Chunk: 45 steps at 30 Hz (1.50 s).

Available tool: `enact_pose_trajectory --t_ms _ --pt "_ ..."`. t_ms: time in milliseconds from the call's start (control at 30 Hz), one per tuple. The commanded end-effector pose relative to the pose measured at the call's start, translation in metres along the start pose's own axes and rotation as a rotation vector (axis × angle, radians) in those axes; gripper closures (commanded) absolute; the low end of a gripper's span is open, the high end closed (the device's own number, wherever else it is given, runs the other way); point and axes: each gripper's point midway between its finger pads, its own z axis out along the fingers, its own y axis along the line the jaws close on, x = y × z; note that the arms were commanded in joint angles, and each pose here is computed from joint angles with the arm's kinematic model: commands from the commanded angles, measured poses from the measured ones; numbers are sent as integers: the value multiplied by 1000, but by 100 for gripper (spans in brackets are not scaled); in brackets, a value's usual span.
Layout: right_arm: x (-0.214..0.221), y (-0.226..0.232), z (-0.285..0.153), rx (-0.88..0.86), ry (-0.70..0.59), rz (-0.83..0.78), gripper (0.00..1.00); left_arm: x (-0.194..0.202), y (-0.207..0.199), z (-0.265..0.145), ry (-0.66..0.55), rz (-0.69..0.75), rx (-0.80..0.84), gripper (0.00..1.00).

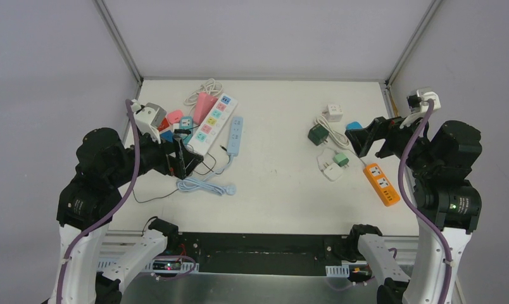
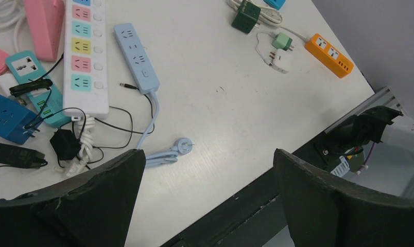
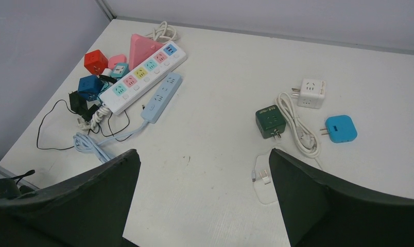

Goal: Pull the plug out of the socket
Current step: Reset both arms

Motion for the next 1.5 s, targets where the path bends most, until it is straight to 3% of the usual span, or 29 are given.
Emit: enact_pose_trajectory --t_ms 0,1467 --pt "-10 3 0 -11 -37 10 0 -9 2 2 -34 26 -3 1" --pt "-6 4 3 -31 -21 17 0 0 7 6 -23 23 -15 1"
